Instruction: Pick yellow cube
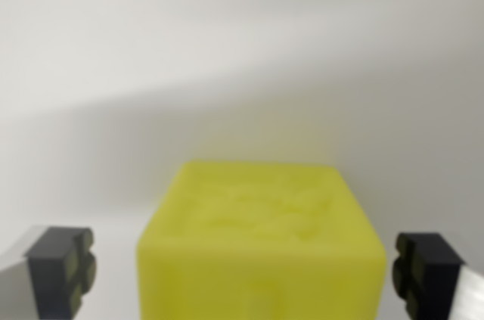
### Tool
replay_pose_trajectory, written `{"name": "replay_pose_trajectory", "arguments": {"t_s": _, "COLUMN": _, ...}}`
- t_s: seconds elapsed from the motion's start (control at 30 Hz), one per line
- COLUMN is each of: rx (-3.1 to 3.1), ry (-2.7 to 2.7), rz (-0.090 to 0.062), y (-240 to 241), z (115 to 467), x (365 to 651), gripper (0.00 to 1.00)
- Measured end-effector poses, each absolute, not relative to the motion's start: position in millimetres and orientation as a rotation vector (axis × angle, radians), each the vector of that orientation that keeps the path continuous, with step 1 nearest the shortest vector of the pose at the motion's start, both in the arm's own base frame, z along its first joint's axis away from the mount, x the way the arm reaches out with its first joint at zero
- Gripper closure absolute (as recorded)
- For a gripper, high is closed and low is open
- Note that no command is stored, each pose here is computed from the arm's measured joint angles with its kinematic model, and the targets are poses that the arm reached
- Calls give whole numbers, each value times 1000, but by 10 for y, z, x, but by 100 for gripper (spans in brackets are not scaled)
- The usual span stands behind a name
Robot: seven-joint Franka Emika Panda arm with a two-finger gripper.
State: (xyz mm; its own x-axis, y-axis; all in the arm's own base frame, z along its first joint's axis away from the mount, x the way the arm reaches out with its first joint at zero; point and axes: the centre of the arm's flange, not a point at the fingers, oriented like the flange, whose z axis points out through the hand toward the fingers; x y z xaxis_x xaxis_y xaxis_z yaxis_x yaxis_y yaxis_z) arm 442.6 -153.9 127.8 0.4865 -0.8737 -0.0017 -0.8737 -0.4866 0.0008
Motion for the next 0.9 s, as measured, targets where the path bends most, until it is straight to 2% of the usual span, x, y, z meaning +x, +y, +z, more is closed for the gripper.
{"name": "replay_pose_trajectory", "arguments": {"t_s": 0.27, "rx": -2707, "ry": 1594, "rz": 1, "y": -1539, "z": 1139, "x": 4301, "gripper": 0}}
{"name": "replay_pose_trajectory", "arguments": {"t_s": 0.3, "rx": -2706, "ry": 1595, "rz": 1, "y": -1540, "z": 1137, "x": 4298, "gripper": 100}}
{"name": "replay_pose_trajectory", "arguments": {"t_s": 0.9, "rx": -2708, "ry": 1594, "rz": 1, "y": -1539, "z": 1489, "x": 4299, "gripper": 100}}
